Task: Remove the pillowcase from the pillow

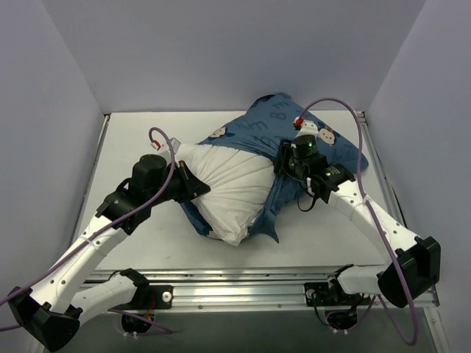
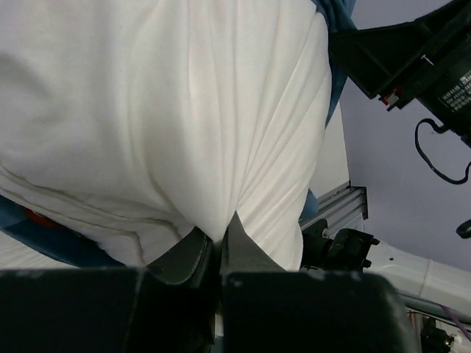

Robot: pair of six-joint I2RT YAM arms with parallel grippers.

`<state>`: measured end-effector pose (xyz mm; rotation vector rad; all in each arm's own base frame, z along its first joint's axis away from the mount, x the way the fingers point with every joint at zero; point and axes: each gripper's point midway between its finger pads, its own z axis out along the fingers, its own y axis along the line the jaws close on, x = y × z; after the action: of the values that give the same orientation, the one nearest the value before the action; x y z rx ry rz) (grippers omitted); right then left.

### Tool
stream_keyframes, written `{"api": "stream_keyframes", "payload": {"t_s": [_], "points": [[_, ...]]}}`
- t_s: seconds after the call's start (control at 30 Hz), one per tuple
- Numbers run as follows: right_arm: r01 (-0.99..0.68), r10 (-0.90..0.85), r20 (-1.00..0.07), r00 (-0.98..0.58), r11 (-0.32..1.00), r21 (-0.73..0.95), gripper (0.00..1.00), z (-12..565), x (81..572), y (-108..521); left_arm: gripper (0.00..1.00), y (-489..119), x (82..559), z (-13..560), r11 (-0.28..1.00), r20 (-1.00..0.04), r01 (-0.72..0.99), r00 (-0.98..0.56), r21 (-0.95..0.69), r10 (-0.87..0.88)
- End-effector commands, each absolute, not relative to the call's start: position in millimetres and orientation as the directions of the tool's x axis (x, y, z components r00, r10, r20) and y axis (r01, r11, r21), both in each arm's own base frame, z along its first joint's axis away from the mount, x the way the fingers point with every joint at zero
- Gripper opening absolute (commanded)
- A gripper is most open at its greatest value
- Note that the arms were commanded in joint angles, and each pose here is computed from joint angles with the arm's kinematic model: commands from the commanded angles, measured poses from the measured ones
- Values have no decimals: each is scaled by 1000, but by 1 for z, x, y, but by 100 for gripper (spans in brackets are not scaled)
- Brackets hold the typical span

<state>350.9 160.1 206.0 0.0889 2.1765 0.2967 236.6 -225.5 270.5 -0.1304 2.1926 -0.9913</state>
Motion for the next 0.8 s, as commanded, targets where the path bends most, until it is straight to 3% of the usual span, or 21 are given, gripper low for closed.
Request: {"api": "stream_keyframes", "payload": {"t_s": [0.0, 0.1, 0.23, 0.47, 0.77], "points": [[-30, 245, -818, -521, 952, 304, 54, 230, 339, 154, 2, -241, 242, 337, 578, -609, 309, -656, -756, -446], [-72, 312, -785, -535, 909, 411, 66, 236, 317, 166, 2, -250, 257, 350, 602, -632, 298, -613, -741, -475], [-126, 312, -732, -605, 871, 476, 66, 229, 285, 180, 2, -259, 281, 395, 596, -656, 312, -534, -740, -534], [-251, 266, -704, -659, 804, 539, 71, 226, 238, 190, 2, -275, 325, 425, 628, -681, 287, -450, -723, -578], [-429, 205, -701, -682, 665, 612, 77, 240, 204, 213, 2, -281, 339, 438, 634, -685, 278, -418, -721, -596]]}}
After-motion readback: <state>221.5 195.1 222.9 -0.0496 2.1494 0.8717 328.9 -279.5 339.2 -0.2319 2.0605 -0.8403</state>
